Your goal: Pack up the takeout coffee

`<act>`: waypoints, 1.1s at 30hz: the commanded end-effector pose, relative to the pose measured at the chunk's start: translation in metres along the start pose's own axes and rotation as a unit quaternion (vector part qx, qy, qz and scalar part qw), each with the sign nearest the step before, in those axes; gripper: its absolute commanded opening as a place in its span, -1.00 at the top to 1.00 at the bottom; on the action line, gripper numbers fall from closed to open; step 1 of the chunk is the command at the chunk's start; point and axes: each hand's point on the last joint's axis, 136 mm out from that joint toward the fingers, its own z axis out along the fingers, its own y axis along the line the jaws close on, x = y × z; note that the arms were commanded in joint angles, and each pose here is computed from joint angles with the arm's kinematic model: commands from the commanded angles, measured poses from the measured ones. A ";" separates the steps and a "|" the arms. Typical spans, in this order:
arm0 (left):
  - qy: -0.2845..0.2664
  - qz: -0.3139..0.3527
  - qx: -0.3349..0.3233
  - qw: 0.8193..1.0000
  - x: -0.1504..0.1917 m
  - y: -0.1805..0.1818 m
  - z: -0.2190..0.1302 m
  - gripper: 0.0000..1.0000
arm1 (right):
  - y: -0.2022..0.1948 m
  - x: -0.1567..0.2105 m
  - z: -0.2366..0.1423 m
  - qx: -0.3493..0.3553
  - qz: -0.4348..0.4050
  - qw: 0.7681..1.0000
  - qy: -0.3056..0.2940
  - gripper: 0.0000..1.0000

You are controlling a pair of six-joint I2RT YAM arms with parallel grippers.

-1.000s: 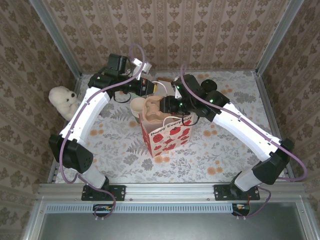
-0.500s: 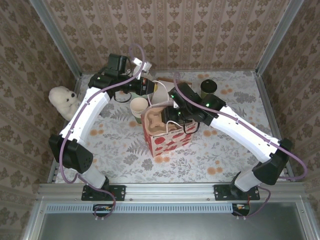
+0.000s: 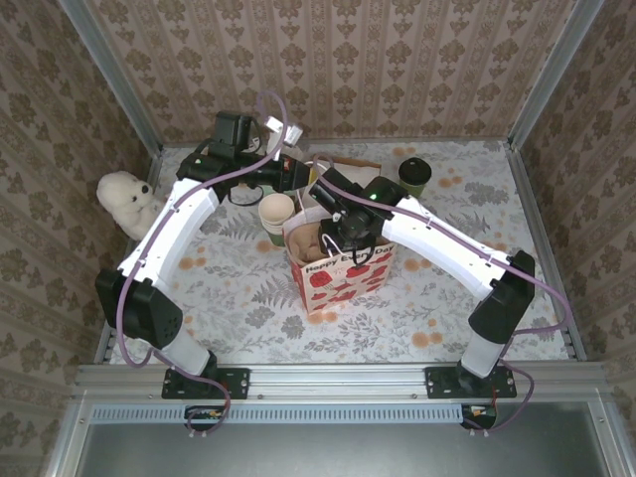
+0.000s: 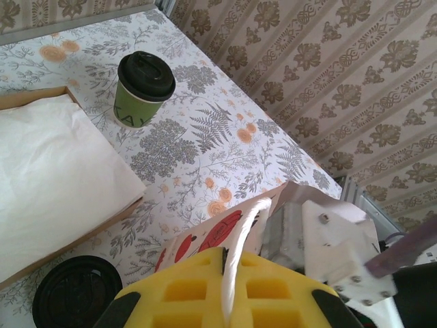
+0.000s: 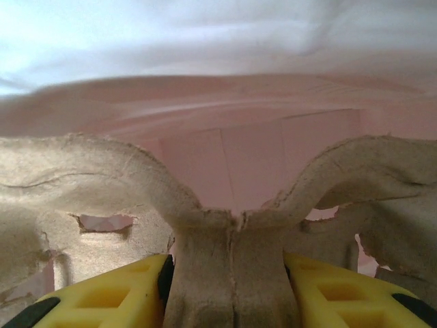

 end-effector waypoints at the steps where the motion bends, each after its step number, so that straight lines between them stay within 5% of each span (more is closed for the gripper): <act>1: -0.021 0.023 0.008 0.999 -0.010 -0.014 -0.009 1.00 | -0.010 0.008 -0.002 0.028 -0.014 0.999 0.013 0.08; 8: -0.029 0.033 0.046 0.998 -0.016 -0.021 -0.008 0.99 | -0.008 0.018 0.011 -0.003 -0.004 1.000 0.026 0.07; 12: -0.047 0.077 0.087 0.992 -0.015 -0.040 -0.024 0.47 | -0.007 0.019 0.012 -0.009 -0.001 1.000 0.027 0.07; 24: -0.121 0.288 0.067 0.948 0.047 -0.092 -0.089 -0.53 | -0.003 0.018 0.010 -0.025 0.005 0.999 0.026 0.09; 33: -0.110 0.392 0.138 0.903 0.072 -0.134 -0.056 -0.52 | -0.002 0.014 0.002 -0.034 0.003 0.999 0.011 0.10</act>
